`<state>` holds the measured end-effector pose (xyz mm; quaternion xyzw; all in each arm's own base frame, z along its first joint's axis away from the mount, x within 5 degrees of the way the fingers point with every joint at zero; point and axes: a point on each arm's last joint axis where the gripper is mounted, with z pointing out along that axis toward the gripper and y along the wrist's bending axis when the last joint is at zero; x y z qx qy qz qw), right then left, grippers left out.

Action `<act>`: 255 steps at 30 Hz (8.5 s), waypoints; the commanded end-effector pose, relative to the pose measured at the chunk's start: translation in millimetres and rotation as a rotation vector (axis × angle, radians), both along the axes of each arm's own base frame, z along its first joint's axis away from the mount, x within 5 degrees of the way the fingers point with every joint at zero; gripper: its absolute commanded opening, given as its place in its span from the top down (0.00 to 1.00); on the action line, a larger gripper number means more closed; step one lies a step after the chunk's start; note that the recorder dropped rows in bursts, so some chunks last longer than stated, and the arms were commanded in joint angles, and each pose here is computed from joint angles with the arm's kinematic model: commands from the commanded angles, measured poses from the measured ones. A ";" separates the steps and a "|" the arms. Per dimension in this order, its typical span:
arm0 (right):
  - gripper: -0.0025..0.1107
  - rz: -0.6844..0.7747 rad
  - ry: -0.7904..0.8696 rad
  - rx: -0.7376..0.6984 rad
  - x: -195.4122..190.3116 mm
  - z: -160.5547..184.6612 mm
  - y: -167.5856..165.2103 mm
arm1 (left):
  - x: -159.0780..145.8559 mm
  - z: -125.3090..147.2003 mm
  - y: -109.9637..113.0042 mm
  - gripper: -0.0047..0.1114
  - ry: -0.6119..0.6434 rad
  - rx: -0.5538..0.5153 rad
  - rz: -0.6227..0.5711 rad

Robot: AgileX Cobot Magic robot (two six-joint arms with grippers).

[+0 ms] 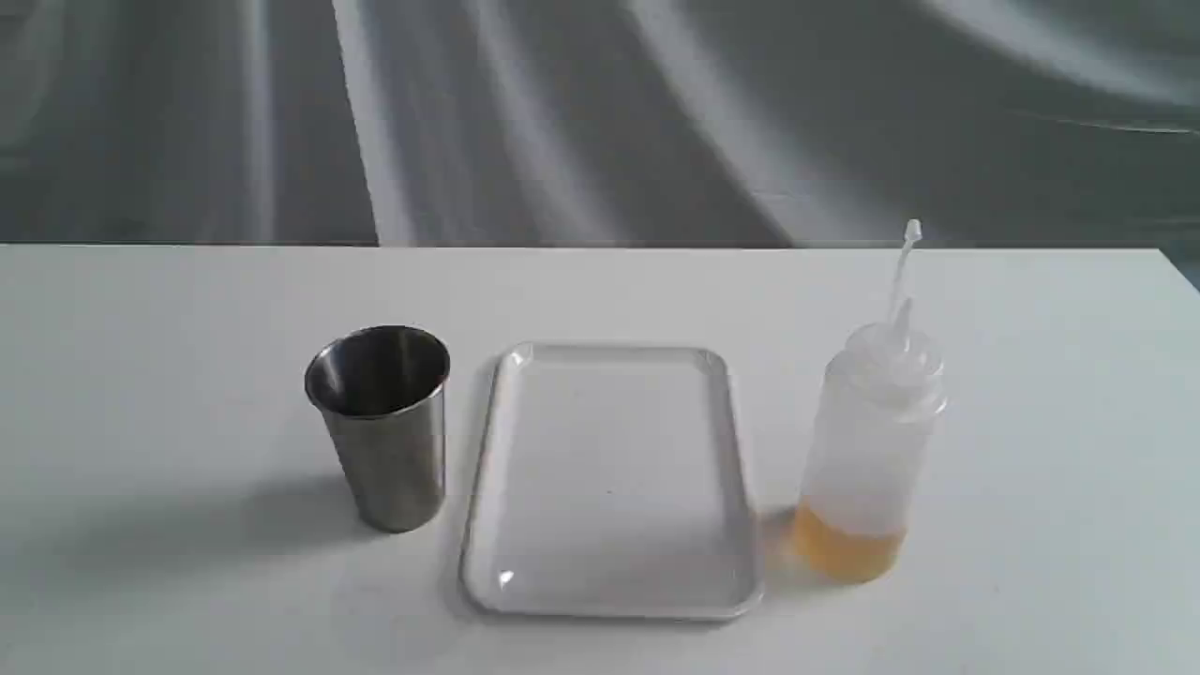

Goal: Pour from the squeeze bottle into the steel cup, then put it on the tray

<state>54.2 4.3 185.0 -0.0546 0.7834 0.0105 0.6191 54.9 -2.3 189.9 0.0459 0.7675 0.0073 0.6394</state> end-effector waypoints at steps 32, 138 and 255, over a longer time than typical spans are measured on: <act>0.98 -0.005 -0.042 0.033 -9.4 41.3 -0.5 | 0.0 -0.7 -0.4 0.96 -0.005 -0.005 -0.005; 0.15 -0.050 0.276 -0.030 211.6 -70.2 67.8 | 0.0 -0.7 -0.4 0.96 -0.005 -0.006 -0.005; 0.92 0.159 0.257 -1.106 344.1 54.8 250.9 | 0.0 -0.7 -0.4 0.96 -0.005 -0.006 -0.005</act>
